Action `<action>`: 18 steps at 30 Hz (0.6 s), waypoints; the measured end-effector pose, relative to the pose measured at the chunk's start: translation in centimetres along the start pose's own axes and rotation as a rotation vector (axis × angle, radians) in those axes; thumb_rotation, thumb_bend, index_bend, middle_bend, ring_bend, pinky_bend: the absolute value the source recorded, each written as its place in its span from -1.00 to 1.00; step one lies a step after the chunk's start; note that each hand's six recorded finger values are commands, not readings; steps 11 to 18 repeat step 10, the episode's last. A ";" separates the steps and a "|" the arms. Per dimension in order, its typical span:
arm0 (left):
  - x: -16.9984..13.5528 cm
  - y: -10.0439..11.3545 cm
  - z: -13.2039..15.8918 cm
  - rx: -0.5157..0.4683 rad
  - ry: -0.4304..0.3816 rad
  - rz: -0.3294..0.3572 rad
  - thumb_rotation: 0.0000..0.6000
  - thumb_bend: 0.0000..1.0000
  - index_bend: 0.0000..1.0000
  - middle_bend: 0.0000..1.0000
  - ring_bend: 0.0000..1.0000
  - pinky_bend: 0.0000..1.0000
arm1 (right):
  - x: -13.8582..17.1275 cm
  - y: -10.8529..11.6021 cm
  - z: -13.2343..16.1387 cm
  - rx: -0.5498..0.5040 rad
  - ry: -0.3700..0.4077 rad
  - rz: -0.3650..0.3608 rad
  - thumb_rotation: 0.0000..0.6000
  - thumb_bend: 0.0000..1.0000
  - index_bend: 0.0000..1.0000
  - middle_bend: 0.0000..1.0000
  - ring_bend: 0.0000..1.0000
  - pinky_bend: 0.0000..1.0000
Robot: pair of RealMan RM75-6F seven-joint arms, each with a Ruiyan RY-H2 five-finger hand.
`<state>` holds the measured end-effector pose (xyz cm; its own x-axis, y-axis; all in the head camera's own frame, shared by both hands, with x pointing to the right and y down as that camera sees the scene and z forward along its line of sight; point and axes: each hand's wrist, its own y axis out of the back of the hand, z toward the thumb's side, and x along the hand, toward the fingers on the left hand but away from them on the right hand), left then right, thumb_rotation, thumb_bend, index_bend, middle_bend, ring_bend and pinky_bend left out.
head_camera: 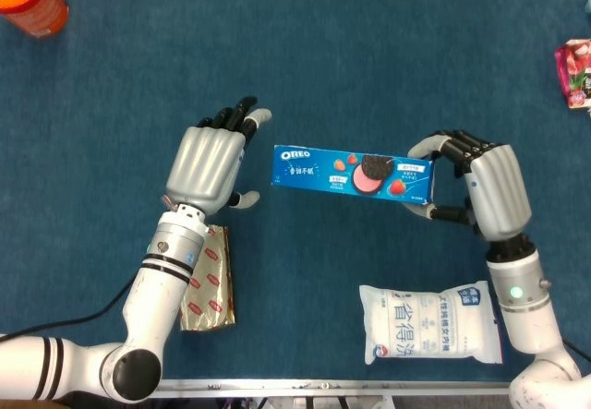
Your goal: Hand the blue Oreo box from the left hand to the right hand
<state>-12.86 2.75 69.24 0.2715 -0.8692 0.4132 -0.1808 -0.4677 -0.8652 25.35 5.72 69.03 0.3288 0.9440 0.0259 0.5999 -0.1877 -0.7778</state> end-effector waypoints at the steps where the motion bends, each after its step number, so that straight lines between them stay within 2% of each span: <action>1: 0.1 0.0 0.0 0.002 0.001 0.001 1.00 -0.92 -0.80 -0.95 -0.70 -0.37 | 0.0 0.1 0.0 -0.001 0.000 -0.001 1.00 -0.69 0.46 0.41 0.49 0.42; 8: 0.4 0.1 0.0 0.016 0.009 0.013 1.00 -0.92 -0.99 -1.00 -0.75 -0.37 | 0.3 0.4 -0.1 -0.004 -0.003 0.000 1.00 -0.69 0.46 0.41 0.49 0.42; 18: 0.4 0.1 -0.2 0.018 0.017 0.016 1.00 -0.92 -1.00 -1.00 -0.75 -0.37 | 0.3 0.4 -0.1 -0.007 -0.003 0.004 1.00 -0.69 0.46 0.41 0.49 0.42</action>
